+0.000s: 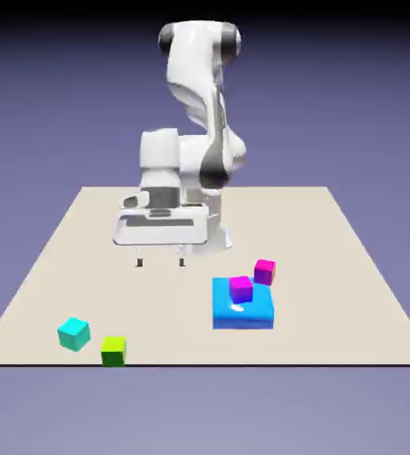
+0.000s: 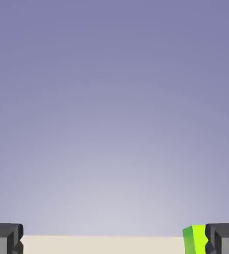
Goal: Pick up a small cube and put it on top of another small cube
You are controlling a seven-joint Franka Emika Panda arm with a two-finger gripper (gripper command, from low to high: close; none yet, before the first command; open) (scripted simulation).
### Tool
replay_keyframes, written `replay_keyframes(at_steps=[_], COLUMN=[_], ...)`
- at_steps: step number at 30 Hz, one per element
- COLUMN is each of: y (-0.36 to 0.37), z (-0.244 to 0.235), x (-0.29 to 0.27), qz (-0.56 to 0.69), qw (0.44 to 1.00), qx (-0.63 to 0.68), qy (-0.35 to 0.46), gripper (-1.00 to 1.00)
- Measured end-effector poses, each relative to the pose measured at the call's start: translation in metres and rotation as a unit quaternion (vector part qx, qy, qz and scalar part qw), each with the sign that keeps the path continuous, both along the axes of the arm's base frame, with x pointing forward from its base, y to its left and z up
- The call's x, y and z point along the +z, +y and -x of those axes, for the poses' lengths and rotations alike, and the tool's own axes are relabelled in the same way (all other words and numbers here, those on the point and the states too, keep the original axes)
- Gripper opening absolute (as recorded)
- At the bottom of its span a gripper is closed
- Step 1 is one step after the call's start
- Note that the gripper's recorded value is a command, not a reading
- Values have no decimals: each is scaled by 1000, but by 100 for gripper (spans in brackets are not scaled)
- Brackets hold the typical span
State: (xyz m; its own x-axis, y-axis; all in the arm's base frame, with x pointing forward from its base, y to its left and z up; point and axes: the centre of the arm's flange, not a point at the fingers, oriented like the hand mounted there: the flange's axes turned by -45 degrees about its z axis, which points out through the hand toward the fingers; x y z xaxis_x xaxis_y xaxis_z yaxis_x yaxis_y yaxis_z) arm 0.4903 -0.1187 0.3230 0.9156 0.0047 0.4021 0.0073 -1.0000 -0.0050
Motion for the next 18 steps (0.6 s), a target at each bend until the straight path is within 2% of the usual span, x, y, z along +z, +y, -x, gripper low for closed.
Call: replay_keyframes(at_steps=[12,17,18], y=[-95,-96,-95], z=[-17,-26,-27], x=[-131,-185,-200], qz=[4,5,4], qw=[994,994,994], qx=[6,7,6], qy=[113,113,113], gripper=[0,0,-100])
